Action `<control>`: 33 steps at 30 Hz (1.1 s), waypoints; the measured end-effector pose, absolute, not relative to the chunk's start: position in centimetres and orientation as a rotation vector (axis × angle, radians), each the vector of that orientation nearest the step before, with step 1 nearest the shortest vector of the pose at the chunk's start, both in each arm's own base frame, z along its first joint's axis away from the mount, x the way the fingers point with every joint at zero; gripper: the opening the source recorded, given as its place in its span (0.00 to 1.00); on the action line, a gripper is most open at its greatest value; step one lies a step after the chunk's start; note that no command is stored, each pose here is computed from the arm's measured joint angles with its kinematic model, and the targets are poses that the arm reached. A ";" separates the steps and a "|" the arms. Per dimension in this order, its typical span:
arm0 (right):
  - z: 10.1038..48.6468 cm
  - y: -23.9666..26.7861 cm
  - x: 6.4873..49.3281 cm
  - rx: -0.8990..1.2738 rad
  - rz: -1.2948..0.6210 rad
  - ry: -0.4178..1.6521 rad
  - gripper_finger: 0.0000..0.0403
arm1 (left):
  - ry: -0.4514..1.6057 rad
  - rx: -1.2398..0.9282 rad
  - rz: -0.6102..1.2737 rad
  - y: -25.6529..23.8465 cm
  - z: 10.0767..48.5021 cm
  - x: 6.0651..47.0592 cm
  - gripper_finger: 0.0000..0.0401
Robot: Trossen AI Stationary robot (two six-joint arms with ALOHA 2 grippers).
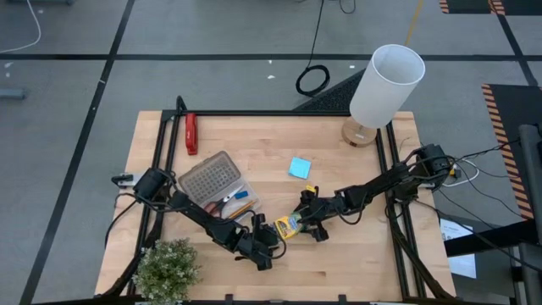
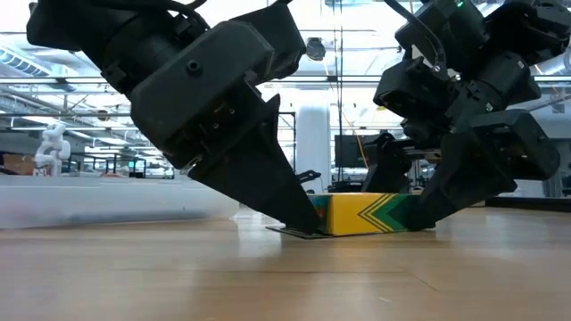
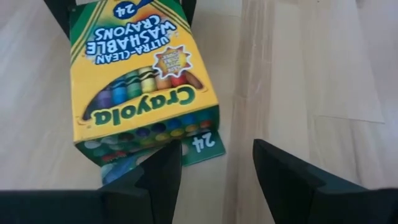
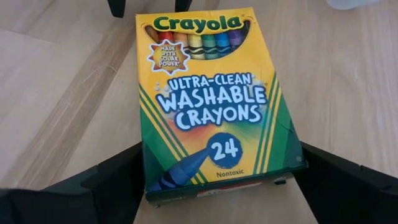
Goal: Pack school essentials
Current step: Put the yellow crayon box into the supply box
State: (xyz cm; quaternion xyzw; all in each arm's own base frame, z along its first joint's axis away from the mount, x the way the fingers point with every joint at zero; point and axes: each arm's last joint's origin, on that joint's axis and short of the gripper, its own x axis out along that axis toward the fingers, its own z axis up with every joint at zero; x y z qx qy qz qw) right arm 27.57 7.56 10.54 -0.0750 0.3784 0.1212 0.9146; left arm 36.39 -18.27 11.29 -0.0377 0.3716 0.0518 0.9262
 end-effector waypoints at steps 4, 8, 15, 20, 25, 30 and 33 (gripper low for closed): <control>10.5 7.6 27.6 -0.153 0.250 0.779 0.88 | 0.762 -0.074 0.107 -18.2 11.3 36.4 0.50; 10.6 7.6 27.6 -0.153 0.250 0.778 0.88 | 0.762 -0.074 0.107 -18.2 11.3 36.4 0.50; 10.6 7.6 27.6 -0.152 0.251 0.778 0.88 | 0.767 -0.072 0.103 -18.3 11.3 36.3 0.50; 10.6 7.6 27.6 -0.152 0.251 0.778 0.88 | 0.760 -0.088 0.056 -19.3 13.3 35.4 0.50; 10.8 7.6 27.5 -0.151 0.251 0.773 0.88 | 0.685 -0.049 0.086 -20.8 15.8 33.9 0.50; 12.0 7.5 27.5 -0.132 0.248 0.728 0.88 | 0.626 0.038 0.162 -21.6 16.4 32.9 0.50; 13.0 7.5 27.3 -0.115 0.243 0.699 0.88 | 0.600 0.057 0.206 -21.5 16.5 32.8 0.50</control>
